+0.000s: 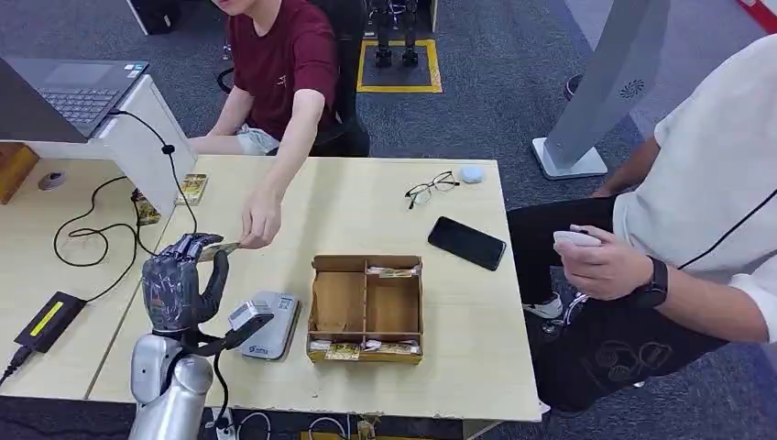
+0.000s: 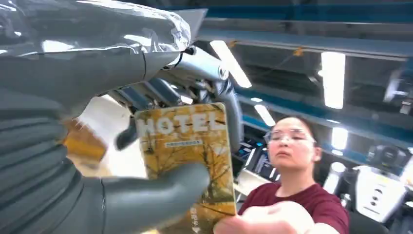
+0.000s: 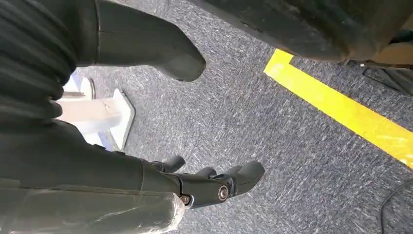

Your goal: Pass the card to the sensor for recognition and then transmit it.

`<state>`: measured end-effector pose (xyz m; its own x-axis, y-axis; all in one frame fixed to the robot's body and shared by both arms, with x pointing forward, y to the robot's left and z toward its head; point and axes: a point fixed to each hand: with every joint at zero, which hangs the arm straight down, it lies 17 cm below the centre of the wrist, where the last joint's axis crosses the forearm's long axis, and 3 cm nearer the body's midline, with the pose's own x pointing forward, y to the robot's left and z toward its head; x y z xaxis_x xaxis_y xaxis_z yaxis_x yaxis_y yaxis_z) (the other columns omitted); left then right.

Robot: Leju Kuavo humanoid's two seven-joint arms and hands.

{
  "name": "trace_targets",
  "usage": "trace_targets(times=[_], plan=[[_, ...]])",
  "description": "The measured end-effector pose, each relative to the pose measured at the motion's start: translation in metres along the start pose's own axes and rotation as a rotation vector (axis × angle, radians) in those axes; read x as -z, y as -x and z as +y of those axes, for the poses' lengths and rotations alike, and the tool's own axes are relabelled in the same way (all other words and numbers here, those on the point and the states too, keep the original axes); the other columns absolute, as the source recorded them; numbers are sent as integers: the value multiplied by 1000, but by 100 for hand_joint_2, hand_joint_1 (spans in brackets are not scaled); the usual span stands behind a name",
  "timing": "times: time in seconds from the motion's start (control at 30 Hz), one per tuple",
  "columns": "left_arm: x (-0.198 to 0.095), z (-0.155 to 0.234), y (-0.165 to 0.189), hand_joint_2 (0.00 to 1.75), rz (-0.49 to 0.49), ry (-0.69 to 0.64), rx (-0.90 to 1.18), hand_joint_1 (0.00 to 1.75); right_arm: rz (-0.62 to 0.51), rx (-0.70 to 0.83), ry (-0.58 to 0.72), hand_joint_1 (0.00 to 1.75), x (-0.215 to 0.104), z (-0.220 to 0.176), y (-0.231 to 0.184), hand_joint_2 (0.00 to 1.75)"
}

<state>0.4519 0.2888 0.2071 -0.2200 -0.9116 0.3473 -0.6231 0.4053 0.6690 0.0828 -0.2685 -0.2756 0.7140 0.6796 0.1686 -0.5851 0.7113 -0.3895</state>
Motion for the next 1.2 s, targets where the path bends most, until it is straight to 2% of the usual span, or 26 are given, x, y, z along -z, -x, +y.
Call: trace_targets(times=[0.33,0.4,0.53,0.6,0.67,0.8,1.0,1.2], plan=[[-5,-6,7,175,37,14,-23,0,4,9,0,0,0,0,0,175],[-6,-6,16,175,94,4,-56,0,5,11,0,0,0,0,1,175],[-15,-21,35,175,324,13,-229,0,18,29,9,0,0,-1,3,175],[-21,-35,25,175,329,68,-301,0,22,35,15,0,0,-2,4,175],[-31,-45,5,175,280,133,-385,0,24,51,19,0,0,-3,4,175],[-51,-42,-42,175,111,249,-483,0,30,82,19,0,-1,0,8,175],[-93,-1,-102,175,-163,339,-594,0,38,122,24,0,-2,1,15,175],[-131,12,-135,175,-330,426,-567,0,39,124,28,0,-2,-1,17,175]])
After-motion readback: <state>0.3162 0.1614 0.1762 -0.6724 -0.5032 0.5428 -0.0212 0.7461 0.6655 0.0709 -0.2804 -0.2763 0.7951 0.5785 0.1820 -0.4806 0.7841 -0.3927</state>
